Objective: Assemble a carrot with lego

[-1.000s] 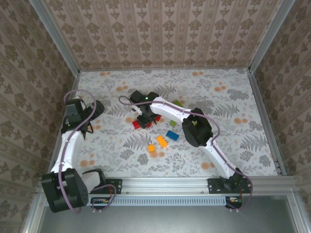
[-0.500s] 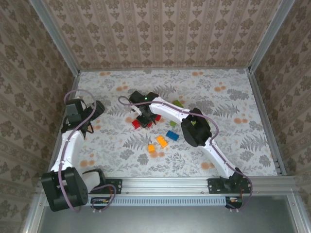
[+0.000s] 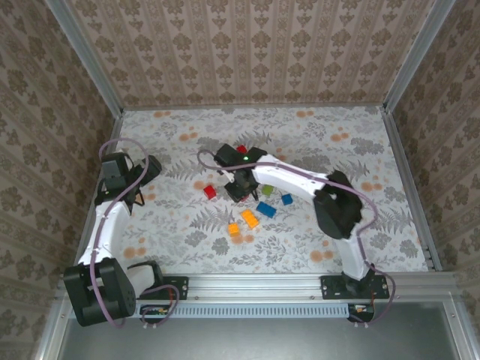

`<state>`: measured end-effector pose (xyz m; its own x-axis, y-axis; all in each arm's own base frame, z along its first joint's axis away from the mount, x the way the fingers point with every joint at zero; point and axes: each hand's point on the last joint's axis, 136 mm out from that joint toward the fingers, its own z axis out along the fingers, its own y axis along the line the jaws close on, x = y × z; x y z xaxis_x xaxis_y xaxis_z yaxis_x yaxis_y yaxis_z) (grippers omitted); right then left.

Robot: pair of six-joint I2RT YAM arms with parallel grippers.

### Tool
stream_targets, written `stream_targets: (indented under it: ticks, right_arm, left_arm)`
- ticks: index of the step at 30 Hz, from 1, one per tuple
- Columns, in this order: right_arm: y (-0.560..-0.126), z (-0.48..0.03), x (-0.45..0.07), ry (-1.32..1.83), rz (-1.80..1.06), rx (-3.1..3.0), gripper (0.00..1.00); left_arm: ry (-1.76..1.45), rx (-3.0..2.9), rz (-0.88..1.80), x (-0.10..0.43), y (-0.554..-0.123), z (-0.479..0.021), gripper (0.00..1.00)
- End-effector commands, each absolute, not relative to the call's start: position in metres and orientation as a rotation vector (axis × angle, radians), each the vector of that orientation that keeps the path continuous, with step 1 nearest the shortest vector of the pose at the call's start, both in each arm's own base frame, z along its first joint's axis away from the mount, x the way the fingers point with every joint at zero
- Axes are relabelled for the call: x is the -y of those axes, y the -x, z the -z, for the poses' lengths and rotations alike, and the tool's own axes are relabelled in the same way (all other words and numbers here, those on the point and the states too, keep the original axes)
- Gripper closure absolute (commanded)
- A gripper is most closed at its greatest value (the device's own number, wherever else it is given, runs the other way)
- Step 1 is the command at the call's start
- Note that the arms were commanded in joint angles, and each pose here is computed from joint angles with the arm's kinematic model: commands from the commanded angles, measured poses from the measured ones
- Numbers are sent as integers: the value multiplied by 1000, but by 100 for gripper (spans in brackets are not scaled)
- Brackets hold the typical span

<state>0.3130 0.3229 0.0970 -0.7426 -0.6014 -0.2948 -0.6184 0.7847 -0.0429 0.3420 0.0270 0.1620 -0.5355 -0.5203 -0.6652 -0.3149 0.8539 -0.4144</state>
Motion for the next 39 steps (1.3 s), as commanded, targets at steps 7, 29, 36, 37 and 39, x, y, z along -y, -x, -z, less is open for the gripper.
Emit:
stream_targets:
  ticks: [7,29,36,37,39]
  right_arm:
    - [-249,-95,-320,564,-284,-2730,64]
    - [-227,-75,-359,494,-239,-2735,65]
    - [-225,-105,-354,499,-232,-2674,65]
    - [-225,-110,-352,498,-227,-2661,65]
    - [-224,-119,-349,496,-222,-2649,65]
  left_arm:
    - [622,-2147,339,-28,-351,-170,1]
    - [625,-2148,346,-27,-350,-172,1]
    - [623,-2147,351,-26,-349,-173,1]
    - [621,-2146,351,-26,-349,-173,1]
    - [620,-2145,353,-26,-349,-174,1]
